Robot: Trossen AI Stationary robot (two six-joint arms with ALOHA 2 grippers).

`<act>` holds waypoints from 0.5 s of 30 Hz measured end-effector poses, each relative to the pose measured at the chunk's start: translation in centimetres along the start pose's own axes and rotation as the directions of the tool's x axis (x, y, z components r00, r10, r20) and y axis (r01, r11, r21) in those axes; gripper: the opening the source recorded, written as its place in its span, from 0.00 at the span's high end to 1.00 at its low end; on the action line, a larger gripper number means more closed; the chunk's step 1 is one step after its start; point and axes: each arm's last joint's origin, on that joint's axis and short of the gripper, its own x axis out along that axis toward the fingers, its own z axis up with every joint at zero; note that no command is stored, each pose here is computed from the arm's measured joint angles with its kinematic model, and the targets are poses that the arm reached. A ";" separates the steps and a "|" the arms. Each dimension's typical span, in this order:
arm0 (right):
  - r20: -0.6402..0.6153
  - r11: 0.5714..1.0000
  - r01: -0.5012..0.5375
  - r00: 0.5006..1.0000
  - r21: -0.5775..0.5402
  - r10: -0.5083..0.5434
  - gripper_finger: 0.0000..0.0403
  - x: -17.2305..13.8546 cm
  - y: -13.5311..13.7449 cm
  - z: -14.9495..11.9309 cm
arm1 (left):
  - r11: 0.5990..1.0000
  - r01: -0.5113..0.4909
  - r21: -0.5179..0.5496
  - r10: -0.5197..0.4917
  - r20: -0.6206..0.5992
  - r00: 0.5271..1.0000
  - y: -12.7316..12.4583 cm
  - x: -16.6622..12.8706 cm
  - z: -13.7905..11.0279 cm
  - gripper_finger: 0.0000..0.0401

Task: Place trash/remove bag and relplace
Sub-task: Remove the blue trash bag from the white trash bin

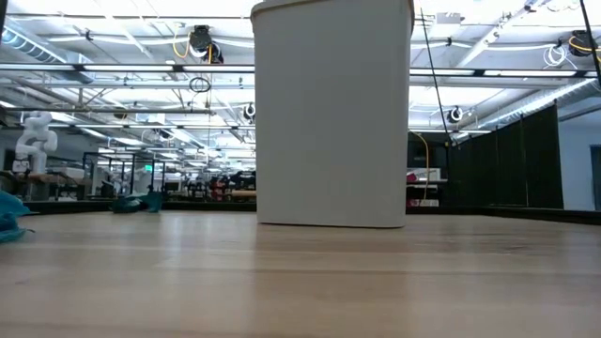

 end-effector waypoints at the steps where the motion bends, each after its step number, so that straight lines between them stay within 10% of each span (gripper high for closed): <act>1: 0.009 1.000 0.004 1.000 -0.007 -0.004 1.00 -0.3 0.2 0.0 | 1.000 0.000 0.007 0.000 0.000 1.000 0.0 0.0 0.0 1.00; 15: 0.134 0.995 -0.003 0.991 -0.098 0.016 1.00 -2.3 2.4 0.3 | 1.000 -0.003 0.003 0.003 -0.008 1.000 0.1 0.0 -0.2 1.00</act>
